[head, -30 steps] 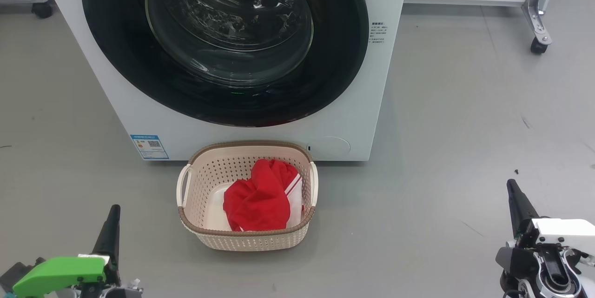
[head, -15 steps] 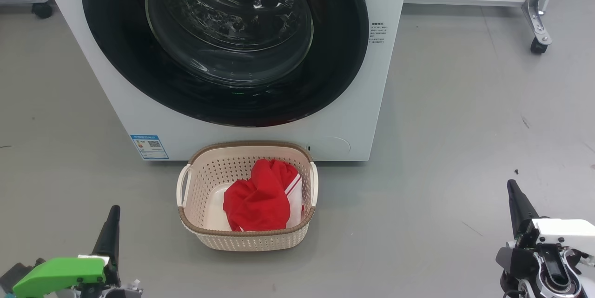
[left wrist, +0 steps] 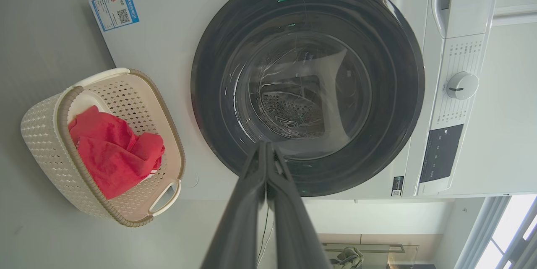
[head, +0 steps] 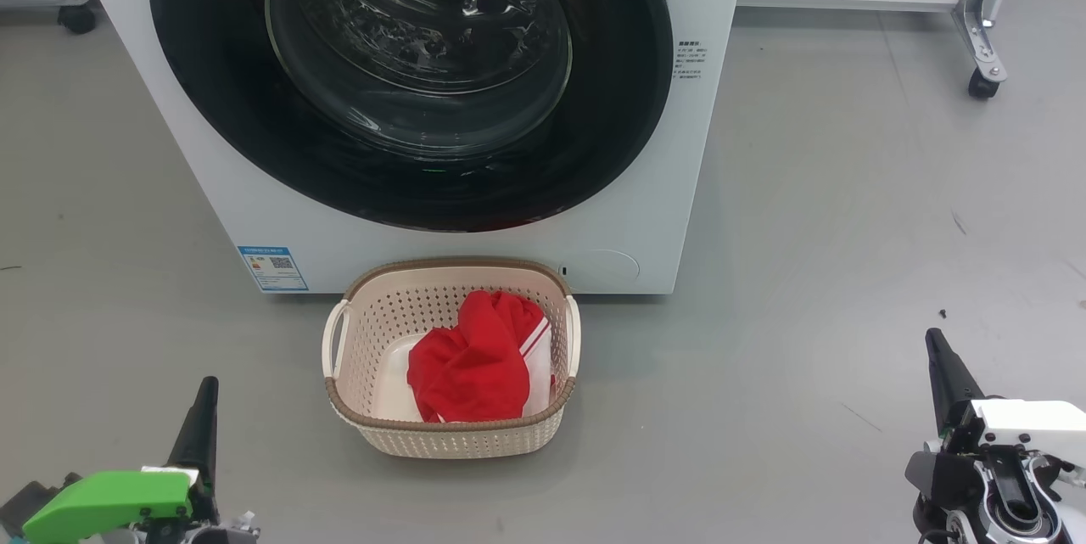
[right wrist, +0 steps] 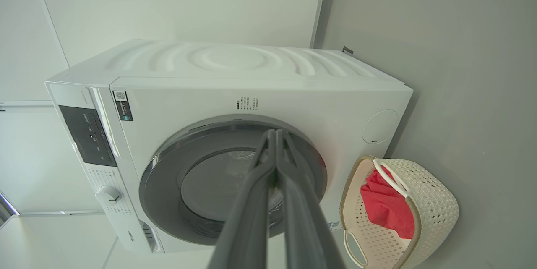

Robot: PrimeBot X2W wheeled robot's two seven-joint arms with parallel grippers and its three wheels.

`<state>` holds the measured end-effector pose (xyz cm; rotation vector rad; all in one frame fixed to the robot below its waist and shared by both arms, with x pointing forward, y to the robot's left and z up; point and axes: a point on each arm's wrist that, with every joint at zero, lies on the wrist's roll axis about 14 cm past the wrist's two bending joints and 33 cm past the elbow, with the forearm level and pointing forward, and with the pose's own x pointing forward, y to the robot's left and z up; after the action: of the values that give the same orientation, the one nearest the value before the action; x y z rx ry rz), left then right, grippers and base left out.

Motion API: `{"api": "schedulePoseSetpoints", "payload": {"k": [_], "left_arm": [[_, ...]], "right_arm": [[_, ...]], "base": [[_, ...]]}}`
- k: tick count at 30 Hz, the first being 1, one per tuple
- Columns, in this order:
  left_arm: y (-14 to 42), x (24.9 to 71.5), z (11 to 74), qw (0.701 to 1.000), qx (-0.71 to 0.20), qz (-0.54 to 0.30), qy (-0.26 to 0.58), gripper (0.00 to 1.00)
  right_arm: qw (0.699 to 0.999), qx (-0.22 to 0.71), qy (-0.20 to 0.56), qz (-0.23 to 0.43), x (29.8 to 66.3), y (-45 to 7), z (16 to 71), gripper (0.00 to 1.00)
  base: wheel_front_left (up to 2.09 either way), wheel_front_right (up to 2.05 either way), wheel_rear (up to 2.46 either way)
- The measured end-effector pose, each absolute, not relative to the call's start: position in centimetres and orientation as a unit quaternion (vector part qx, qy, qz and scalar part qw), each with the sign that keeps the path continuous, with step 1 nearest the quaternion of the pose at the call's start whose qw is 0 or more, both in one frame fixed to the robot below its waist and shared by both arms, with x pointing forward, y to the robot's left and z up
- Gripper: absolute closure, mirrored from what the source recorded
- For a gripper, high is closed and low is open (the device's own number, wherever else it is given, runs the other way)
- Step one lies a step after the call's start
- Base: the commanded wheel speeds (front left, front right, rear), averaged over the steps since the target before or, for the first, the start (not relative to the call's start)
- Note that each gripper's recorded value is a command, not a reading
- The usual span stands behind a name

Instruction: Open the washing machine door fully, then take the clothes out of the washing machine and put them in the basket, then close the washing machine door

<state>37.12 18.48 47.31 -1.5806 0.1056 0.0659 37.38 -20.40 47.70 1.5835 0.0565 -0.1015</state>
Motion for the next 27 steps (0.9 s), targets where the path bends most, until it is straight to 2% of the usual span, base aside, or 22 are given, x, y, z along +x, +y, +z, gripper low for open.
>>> {"api": "schedulePoseSetpoints", "payload": {"k": [27], "left_arm": [[18.56, 37.08, 47.14, 0.701, -0.71, 0.032, 0.049, 1.0]], "right_arm": [[0.701, 0.711, 0.025, -0.047, 37.36, -20.49, 47.6, 1.0]], "base": [[0.0, 0.0, 0.0]]}}
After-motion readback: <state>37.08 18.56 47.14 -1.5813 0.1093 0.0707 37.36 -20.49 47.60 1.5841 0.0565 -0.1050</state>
